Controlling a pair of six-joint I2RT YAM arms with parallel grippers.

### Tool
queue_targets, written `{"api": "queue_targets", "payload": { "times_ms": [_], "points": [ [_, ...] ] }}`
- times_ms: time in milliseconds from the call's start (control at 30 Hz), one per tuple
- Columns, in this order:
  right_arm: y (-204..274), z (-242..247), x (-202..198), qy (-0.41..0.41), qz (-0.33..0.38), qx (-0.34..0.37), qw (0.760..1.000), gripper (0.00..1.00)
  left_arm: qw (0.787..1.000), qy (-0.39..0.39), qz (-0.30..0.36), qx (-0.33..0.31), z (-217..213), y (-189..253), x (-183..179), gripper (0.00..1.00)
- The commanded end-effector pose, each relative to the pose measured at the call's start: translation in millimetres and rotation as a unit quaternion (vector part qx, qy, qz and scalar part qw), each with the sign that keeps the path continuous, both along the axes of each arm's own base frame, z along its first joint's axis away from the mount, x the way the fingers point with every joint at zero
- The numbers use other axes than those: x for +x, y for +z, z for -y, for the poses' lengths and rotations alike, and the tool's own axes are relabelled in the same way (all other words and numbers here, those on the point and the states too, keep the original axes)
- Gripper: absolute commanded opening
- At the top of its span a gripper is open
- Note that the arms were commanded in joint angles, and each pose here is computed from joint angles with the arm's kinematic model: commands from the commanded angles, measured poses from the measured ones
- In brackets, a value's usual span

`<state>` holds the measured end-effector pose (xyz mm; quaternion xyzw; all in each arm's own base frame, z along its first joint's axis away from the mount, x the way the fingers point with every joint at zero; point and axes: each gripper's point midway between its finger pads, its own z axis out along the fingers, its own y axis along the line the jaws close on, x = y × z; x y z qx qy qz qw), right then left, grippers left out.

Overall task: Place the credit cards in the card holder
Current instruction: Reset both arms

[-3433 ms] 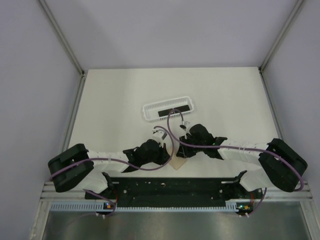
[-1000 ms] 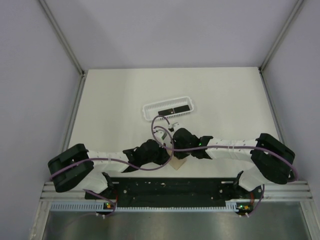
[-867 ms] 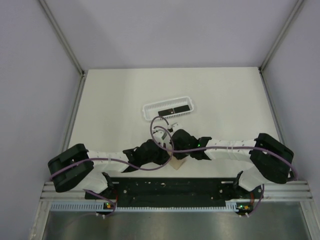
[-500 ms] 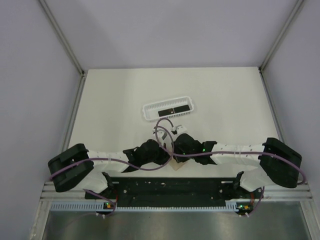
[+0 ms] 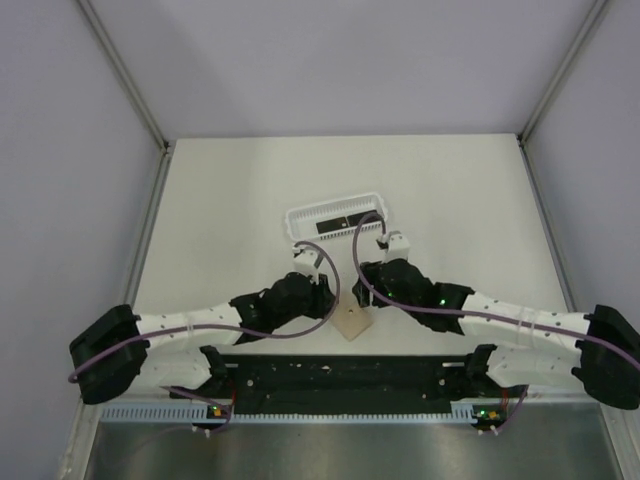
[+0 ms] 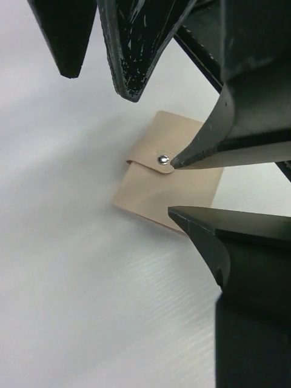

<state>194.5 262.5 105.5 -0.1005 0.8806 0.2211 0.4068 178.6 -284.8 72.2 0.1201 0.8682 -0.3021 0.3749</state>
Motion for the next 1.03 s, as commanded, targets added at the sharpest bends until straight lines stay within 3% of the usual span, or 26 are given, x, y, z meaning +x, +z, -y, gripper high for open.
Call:
{"api": "queue_targets", "payload": {
  "times_ms": [0,33,100,200,267,600,1000],
  "points": [
    [1.2,25.0,10.9,-0.037,0.002,0.010,0.999,0.69,0.996,0.071,0.050,0.031,-24.3,27.4,25.2,0.49],
    [-0.2,29.5,10.0,-0.039,0.003,0.005,0.999,0.70,0.994,0.083,0.059,0.036,-29.9,32.9,29.1,0.56],
    [0.4,39.7,9.2,-0.047,0.008,-0.002,0.999,0.75,0.989,0.115,0.066,0.058,-47.6,36.4,33.4,0.83],
    [0.6,55.3,7.2,-0.068,0.011,-0.009,0.998,0.86,0.982,0.152,0.081,0.071,-68.7,46.4,38.4,0.98],
    [2.8,63.7,6.6,-0.083,0.016,-0.005,0.996,0.99,0.979,0.167,0.089,0.074,-79.1,50.9,39.2,0.99],
    [-7.7,93.5,4.4,-0.154,0.019,0.006,0.988,0.99,0.975,0.187,0.089,0.081,-99.5,45.0,32.8,0.99],
    [-13.3,99.3,5.7,-0.160,0.023,-0.011,0.987,0.99,0.973,0.203,0.095,0.054,-107.4,50.5,30.3,0.99]
  ]
}}
